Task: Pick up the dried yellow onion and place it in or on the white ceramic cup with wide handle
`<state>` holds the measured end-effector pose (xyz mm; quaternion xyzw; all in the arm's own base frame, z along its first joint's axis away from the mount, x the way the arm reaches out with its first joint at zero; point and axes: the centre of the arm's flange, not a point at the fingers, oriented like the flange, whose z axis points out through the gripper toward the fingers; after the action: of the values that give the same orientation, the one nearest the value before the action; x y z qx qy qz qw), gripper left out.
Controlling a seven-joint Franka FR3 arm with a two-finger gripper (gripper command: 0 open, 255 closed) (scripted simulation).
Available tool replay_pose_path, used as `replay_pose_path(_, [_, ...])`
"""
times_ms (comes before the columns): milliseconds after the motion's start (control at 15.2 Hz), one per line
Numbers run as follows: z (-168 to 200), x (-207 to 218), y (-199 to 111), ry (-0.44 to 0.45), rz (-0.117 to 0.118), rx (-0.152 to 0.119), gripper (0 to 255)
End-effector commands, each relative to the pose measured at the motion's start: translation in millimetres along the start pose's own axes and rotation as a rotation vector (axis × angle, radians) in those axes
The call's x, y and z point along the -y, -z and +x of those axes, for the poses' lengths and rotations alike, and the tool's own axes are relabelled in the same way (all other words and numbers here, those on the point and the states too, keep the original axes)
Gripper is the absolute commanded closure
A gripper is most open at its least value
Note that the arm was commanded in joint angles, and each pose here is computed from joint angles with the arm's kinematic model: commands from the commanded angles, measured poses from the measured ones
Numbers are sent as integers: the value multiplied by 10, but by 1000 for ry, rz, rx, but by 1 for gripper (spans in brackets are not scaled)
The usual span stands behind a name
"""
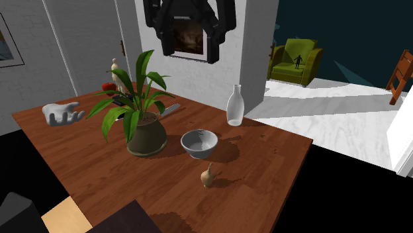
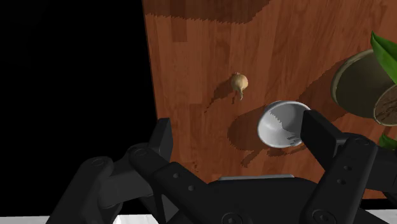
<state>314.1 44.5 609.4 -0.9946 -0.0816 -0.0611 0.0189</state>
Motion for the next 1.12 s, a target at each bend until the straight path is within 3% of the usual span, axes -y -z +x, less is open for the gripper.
replay_pose_path(0, [0,0,0,0,0,0,0])
replay_pose_path(1056, [460,494,-2012,-132,-29,-2,0])
